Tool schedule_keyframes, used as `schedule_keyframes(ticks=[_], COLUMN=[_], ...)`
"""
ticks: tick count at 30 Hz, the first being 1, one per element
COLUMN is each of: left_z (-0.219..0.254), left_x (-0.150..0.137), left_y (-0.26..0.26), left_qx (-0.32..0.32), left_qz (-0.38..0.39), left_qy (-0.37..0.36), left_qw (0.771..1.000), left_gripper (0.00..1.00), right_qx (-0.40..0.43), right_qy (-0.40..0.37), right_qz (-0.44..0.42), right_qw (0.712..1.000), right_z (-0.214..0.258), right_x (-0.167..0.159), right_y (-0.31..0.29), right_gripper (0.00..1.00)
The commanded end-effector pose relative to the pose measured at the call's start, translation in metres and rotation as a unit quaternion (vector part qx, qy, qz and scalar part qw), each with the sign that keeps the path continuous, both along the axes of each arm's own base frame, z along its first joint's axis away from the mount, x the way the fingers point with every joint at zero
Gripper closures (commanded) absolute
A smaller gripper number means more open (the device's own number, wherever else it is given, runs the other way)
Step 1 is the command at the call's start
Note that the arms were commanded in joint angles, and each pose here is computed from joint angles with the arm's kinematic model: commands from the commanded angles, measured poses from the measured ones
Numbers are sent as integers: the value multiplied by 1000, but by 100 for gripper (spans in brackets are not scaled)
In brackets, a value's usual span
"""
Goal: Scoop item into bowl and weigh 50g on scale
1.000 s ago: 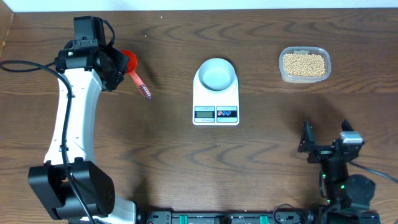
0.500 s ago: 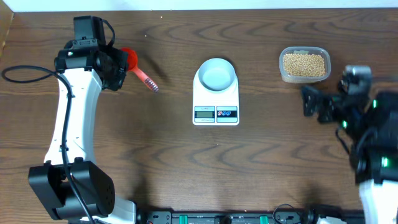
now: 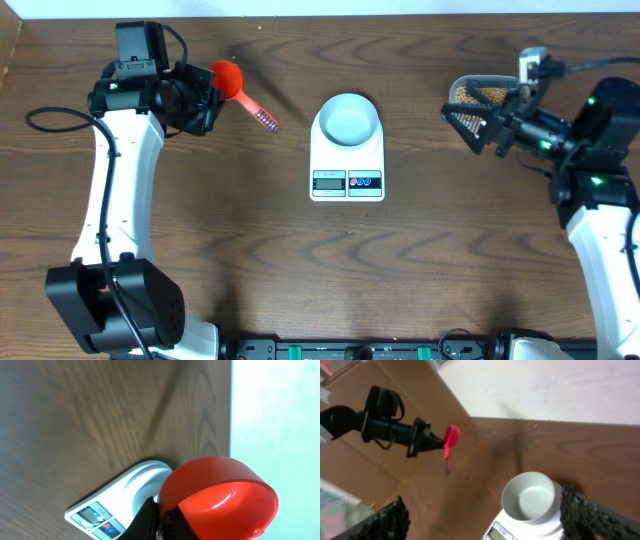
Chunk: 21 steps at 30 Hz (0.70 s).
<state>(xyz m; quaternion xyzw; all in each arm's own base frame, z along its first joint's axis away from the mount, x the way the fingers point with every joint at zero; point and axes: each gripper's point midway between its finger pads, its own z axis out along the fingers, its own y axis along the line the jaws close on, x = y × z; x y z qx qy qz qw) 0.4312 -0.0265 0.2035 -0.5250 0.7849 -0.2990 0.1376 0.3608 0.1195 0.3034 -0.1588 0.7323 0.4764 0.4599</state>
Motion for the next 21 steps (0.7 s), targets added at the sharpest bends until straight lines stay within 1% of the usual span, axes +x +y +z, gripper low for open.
schedule_keyframes(ticks=[1, 3, 8, 11, 16, 18, 21], left_z=[15, 17, 23, 27, 30, 32, 36], left_x=[1, 3, 9, 12, 12, 12, 13], left_y=[-18, -24, -40, -52, -69, -78, -93], left_qx=[-34, -46, -83, -100, -130, -142, -158], left_qz=[-9, 0, 32, 40, 59, 64, 63], left_qy=[-14, -13, -9, -11, 1, 6, 5], left_qw=[999, 999, 996, 994, 990, 988, 985], left_gripper=[93, 93, 93, 93, 93, 93, 93], right_qx=[37, 37, 50, 52, 52, 50, 50], right_qy=[77, 94, 138, 126, 123, 117, 108], right_qz=[-30, -51, -111, -120, -159, -167, -169], right_qw=[996, 994, 983, 983, 978, 978, 978], right_z=[-3, -9, -18, -13, -13, -12, -9], right_x=[12, 19, 32, 34, 37, 37, 35], right_y=[13, 19, 36, 51, 68, 75, 84], right_gripper=[9, 8, 9, 12, 13, 15, 15])
